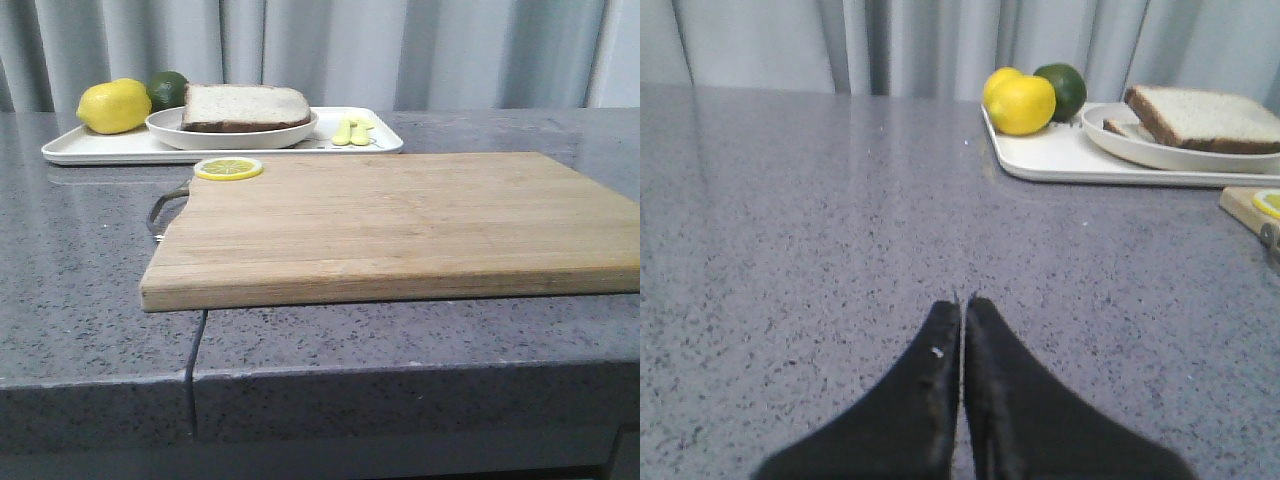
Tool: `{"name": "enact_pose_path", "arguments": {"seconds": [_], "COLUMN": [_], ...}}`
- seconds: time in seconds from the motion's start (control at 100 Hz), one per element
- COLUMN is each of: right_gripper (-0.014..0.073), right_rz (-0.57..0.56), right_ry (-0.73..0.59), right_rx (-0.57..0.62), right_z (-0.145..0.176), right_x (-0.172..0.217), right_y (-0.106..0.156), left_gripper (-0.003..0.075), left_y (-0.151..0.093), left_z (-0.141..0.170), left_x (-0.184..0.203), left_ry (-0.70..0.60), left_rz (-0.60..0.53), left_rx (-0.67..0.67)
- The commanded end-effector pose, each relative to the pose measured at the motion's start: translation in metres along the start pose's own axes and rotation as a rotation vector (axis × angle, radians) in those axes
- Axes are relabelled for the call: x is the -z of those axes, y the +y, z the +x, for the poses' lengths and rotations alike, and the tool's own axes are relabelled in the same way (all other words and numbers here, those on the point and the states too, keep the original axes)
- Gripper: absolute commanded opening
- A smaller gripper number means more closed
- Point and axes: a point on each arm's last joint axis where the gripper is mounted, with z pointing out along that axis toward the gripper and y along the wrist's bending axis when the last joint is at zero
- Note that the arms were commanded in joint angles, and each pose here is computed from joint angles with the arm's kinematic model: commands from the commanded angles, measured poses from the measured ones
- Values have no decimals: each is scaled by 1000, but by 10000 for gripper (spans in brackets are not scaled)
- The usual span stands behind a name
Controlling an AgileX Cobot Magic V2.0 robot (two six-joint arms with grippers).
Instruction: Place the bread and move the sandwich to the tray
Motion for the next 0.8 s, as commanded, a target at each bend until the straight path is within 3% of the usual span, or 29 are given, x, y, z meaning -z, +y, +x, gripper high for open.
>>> {"name": "enact_pose_path", "arguments": {"seconds": [0.0,0.1,0.79], "right_gripper": [-60,-60,-60], "right_rz": [43,43,43], "right_ry": [-52,-52,-52], "right_rx": [0,0,0], "right_z": [-11,-11,-11], "right_x": [0,0,0], "right_y": [-4,-4,-4], "left_gripper": [-19,-19,-20], "left_y": [1,1,1], "left_z": [3,12,12], "left_x": [1,1,1], "left_ry": [-25,67,72], "left_rz": [-5,-8,-5], "left_rx": [36,38,9]}}
